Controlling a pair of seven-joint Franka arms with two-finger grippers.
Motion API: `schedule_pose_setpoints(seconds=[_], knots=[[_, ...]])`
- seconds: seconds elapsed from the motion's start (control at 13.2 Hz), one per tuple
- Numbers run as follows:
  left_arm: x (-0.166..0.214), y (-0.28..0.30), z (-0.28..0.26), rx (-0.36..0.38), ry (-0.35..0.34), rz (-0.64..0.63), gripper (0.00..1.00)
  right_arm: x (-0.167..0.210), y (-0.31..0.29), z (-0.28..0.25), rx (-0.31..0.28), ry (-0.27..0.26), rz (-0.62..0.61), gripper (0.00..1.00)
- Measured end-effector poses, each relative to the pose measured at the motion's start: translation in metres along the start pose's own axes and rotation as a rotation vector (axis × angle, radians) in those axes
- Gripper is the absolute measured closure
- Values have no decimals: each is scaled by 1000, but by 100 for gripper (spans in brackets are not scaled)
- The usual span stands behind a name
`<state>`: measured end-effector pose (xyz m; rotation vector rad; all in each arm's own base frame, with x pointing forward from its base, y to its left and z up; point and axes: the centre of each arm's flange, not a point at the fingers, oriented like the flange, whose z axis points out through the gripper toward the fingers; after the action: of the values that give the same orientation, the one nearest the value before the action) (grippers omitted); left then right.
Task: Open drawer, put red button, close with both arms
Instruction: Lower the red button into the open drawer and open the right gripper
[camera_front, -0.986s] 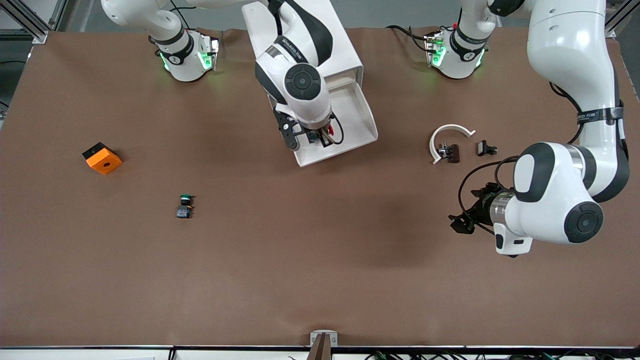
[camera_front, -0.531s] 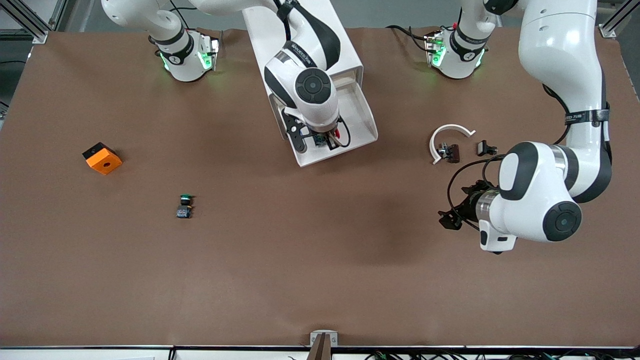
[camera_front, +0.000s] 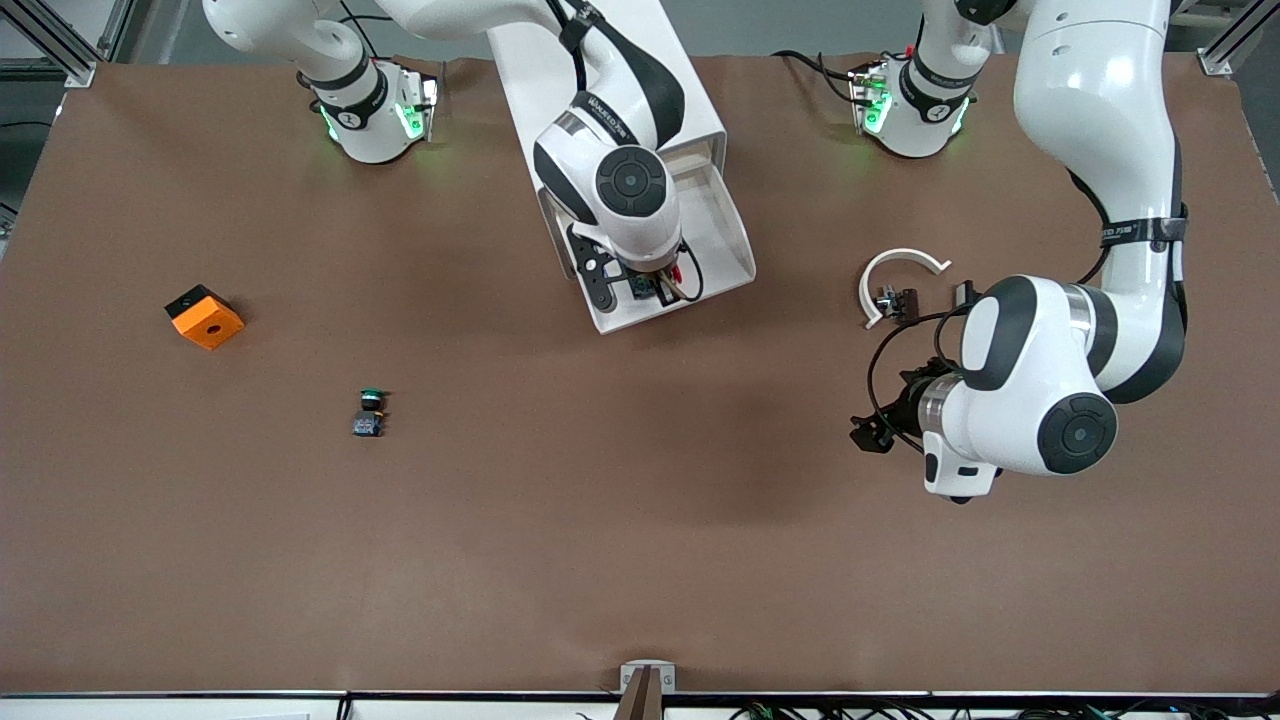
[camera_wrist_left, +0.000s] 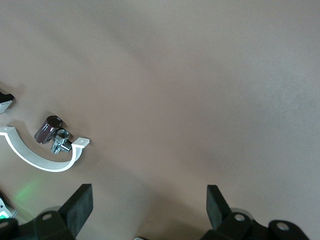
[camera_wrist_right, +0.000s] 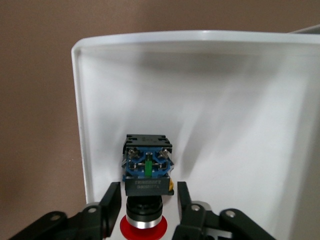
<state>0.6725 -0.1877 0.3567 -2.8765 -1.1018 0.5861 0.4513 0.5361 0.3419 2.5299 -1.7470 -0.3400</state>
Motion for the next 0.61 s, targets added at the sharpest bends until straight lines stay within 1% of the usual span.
schedule_pose_setpoints(seconds=[0.15,0.3,0.38,0.61], knots=[[-2,1,0,2,-1,2,0,-3,-1,-4,8,-5,-4,23],[-14,1,-8,3,0,8,0,-8,-1,-12,17,-12,-12,1],[-21,0,-18,-4,4,14,0,-11,-1,-19,12,-12,-17,0],[-35,-8,-45,-29,17,26,0,-16,7,-52,-46,6,-47,0]])
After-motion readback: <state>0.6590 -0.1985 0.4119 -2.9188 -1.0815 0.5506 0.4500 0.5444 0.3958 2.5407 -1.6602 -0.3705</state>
